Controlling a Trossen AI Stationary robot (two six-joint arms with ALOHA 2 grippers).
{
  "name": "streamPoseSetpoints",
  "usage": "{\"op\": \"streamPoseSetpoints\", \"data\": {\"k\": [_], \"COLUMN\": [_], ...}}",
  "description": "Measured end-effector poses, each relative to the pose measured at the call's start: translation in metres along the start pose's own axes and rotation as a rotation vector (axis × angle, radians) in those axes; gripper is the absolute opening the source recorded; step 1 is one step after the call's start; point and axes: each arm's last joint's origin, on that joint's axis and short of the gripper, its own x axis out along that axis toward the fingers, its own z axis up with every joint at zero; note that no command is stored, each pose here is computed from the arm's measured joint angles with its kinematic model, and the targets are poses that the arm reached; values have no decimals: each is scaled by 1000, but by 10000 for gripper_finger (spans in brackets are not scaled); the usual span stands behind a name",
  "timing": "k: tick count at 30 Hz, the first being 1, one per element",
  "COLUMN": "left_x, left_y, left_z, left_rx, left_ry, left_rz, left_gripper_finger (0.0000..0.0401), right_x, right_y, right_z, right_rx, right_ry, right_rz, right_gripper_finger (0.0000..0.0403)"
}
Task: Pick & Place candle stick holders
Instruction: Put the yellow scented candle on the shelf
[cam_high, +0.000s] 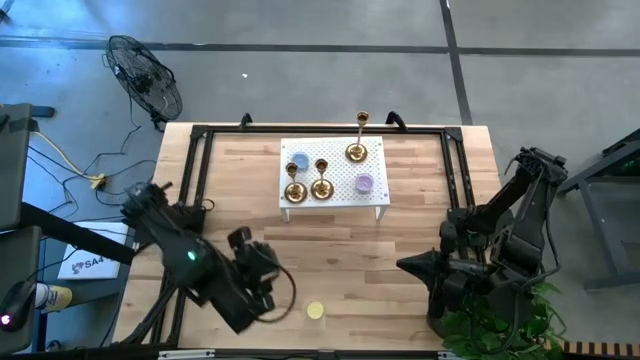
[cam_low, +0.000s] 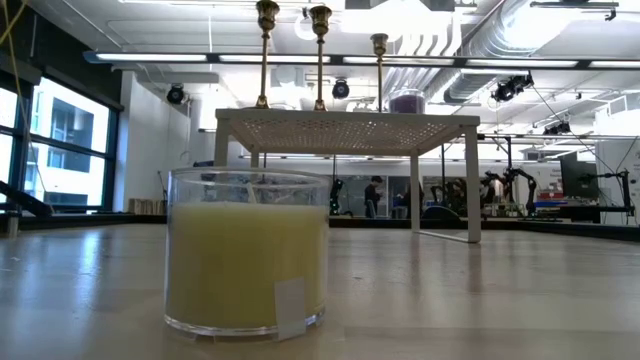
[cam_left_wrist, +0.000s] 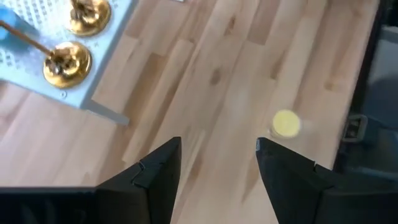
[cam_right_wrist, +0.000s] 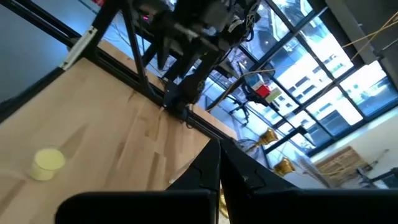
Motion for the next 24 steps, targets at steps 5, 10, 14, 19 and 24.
{"op": "streamPoseSetpoints", "data": {"k": [5,10,14,19,24], "left_x": [38,81,96,108,108], "left_y": [-39,-72,-86,-100,-99], "left_z": [-10,-24,-28,-28,-21], "left_rx": [34,166,154,162,198], "left_ry": [-13,31,48,14,-117], "left_rz": [42,72,29,-35,36], "left_gripper_finger": [204,204,204,204,214], "right_x": [0,0,0,0,2], "right_y": [1,1,1,2,1], "right_z": [0,0,0,0,0], "right_rx": [26,37,47,47,75], "right_ry": [-10,-10,-10,-9,-10], "right_rz": [39,40,40,40,31], "right_gripper_finger": [0,0,0,0,0]}}
